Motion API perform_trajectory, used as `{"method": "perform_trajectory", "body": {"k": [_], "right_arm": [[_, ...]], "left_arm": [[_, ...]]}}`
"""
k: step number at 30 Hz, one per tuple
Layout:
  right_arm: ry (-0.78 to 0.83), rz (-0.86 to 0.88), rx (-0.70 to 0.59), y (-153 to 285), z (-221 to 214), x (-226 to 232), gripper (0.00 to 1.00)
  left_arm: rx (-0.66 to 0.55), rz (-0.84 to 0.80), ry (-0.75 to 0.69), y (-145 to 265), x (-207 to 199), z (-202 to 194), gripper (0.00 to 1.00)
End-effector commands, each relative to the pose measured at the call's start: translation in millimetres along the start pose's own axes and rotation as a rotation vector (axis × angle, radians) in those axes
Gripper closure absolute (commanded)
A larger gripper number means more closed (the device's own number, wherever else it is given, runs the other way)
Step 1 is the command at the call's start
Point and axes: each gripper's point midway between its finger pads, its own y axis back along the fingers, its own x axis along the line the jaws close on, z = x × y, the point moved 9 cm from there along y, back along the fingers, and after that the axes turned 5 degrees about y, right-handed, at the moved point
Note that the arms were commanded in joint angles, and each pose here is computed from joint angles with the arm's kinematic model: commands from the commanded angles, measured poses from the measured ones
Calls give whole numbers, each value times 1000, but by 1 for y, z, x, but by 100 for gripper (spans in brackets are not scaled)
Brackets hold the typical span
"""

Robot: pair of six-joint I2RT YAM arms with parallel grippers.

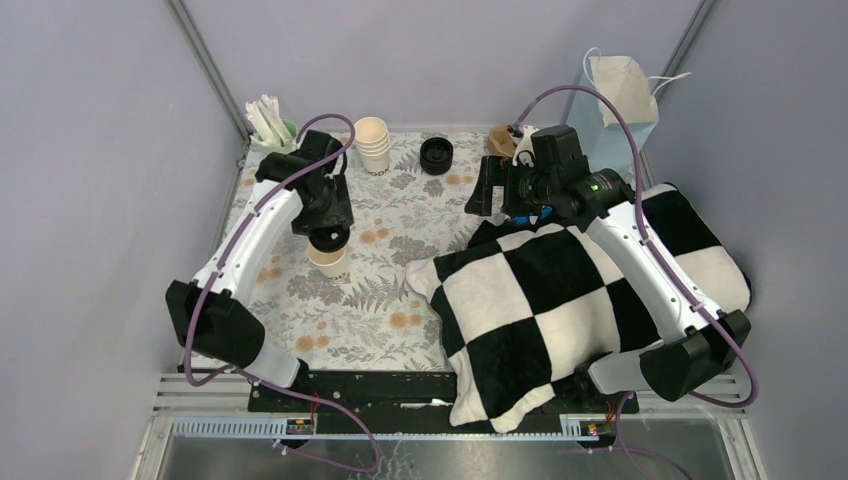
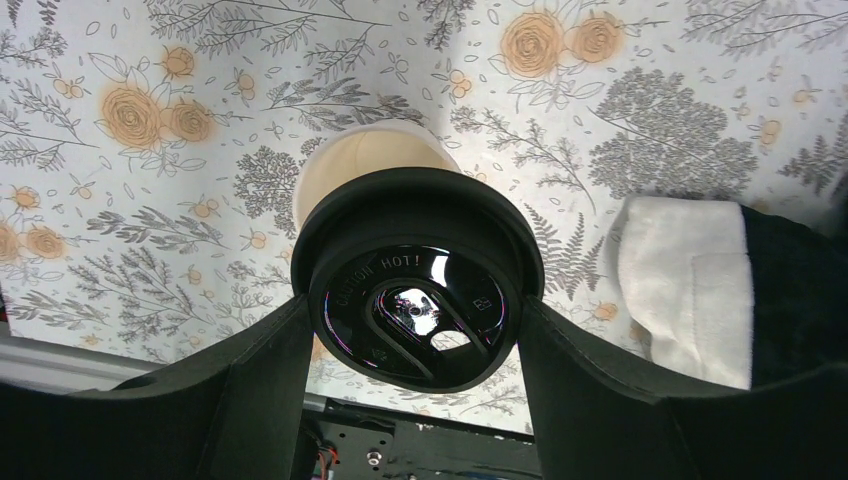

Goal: Pack the takeout coffee

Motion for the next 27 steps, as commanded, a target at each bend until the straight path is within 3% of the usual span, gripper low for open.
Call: {"method": "perform_trajectory", "body": {"k": [1, 27], "right_arm": [[50, 41, -12, 3, 8, 6, 0], [63, 12, -28, 1, 5, 1, 0]], "left_arm": [[-17, 49, -41, -9, 3, 5, 43], [63, 66, -91, -44, 14, -3, 43]]}}
